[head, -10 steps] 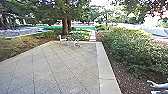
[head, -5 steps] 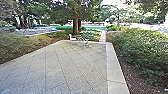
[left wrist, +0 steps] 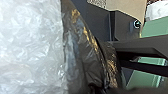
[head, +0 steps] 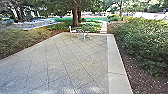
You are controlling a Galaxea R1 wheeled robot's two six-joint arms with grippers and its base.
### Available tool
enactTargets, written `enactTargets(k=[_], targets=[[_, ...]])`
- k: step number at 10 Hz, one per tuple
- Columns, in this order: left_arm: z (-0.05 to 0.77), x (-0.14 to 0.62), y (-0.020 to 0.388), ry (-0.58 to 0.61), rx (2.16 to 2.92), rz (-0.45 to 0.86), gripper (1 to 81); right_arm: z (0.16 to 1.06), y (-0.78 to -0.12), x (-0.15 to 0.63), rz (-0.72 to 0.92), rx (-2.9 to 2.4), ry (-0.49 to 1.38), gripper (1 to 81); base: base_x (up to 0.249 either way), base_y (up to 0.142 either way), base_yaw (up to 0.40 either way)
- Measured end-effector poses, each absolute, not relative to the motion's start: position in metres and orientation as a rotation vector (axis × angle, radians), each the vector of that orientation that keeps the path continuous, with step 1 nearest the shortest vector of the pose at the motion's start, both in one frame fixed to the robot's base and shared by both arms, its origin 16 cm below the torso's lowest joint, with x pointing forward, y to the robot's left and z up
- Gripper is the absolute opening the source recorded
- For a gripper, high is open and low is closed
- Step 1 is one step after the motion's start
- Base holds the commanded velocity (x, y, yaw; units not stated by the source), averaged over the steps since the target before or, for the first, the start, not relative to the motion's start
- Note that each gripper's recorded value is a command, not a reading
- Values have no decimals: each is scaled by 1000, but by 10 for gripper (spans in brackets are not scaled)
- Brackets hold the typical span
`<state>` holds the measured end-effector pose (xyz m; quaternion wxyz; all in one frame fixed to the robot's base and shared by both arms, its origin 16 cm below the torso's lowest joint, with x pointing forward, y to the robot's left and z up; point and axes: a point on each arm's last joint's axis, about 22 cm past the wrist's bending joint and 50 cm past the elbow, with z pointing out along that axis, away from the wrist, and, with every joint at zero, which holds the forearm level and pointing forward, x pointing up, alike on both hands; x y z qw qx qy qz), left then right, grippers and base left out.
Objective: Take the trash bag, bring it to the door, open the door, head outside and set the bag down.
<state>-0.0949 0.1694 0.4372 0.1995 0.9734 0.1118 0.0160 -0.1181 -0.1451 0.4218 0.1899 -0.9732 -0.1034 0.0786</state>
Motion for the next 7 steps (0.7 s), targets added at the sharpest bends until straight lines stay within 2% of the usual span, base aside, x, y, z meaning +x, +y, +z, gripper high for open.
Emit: enactTargets(k=[2,7], targets=[[447,-92,183,340,2694,40,10,422,-145,-124,247,-2729,-297,811,0,0,0],[473,-18,270,512,2665,155,10,423,-145,-126,253,-2727,-300,811,0,0,0]])
